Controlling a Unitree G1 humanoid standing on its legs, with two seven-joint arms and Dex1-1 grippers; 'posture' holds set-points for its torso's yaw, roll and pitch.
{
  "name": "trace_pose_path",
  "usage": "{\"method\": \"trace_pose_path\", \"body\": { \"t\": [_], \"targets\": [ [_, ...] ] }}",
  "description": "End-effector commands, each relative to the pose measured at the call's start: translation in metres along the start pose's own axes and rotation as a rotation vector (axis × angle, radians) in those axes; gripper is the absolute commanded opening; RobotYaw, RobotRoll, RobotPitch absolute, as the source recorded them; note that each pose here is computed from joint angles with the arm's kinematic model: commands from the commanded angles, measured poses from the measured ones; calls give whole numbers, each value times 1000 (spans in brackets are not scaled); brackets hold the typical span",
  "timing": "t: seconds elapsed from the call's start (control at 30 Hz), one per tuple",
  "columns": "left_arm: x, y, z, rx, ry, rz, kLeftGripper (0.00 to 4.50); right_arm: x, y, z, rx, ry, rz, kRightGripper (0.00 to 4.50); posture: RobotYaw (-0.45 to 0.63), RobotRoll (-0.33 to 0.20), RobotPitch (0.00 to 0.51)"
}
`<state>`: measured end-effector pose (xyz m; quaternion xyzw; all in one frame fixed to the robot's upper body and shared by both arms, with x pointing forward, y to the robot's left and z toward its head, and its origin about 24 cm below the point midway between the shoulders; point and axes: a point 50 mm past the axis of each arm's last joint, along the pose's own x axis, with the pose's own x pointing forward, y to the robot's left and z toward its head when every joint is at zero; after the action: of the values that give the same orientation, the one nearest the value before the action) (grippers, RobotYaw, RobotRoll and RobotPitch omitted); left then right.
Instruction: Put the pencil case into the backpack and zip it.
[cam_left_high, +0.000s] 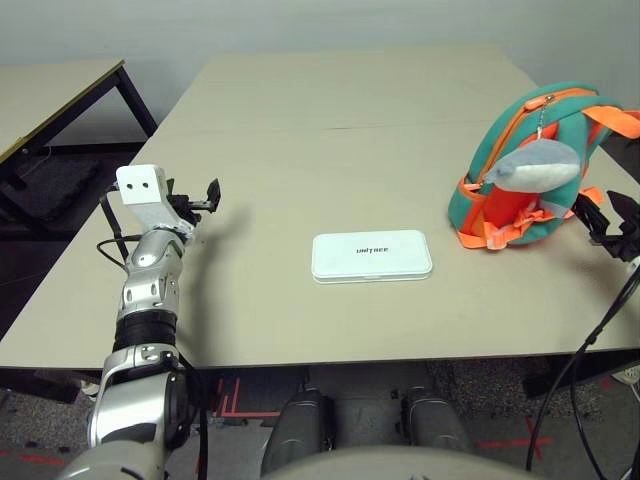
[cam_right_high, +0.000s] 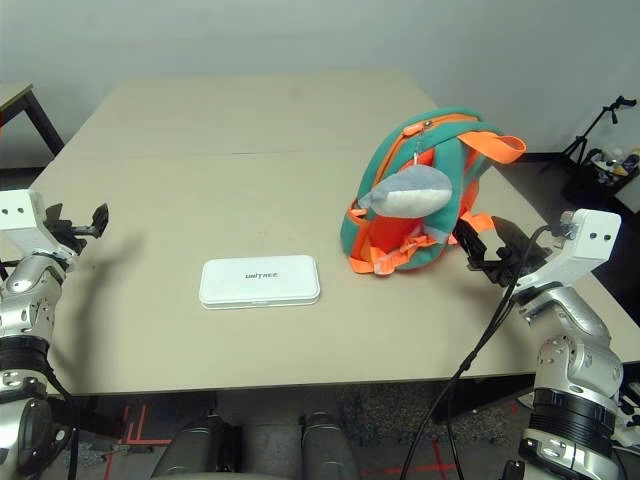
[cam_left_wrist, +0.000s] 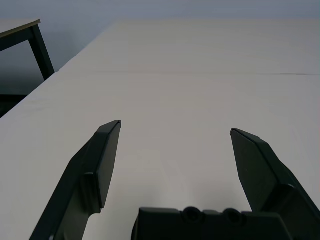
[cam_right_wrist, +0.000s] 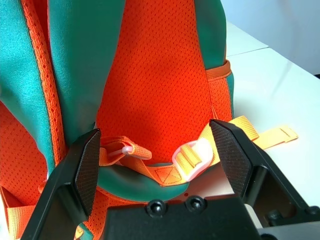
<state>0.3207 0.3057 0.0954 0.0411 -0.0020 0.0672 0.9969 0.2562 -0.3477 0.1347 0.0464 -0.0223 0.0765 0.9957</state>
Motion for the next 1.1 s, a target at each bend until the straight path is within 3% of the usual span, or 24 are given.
{"method": "trace_pose_path", "body": {
  "t": [0.03, 0.3, 0.47, 0.63, 0.73, 0.87, 1.1],
  "targets": [
    [0, -2, 0, -12, 5, 0, 4500, 0, 2, -2, -1, 29, 19, 4465, -32, 0, 28],
    [5, -13, 13, 7, -12, -81, 4500, -2, 1, 10, -31, 16, 26, 4465, -53, 0, 39],
    [-1, -13, 52, -85, 21, -263, 4500, -8, 1, 23, 30, 59, 42, 4465, -7, 0, 40],
    [-33, -10, 82, -315, 207, -500, 4500, -32, 9, 34, 168, 273, 91, 4465, 18, 0, 52],
    [-54, -4, 95, -460, 332, -601, 4500, -50, 17, 44, 262, 491, 152, 4465, 15, 0, 59],
    [-66, 0, 95, -569, 479, -689, 4500, -59, 35, 48, 382, 712, 246, 3637, 20, 0, 77],
    [-75, -17, 70, -665, 691, -775, 4500, -45, 74, 31, 430, 917, 462, 1314, 41, 0, 86]
  ]
}}
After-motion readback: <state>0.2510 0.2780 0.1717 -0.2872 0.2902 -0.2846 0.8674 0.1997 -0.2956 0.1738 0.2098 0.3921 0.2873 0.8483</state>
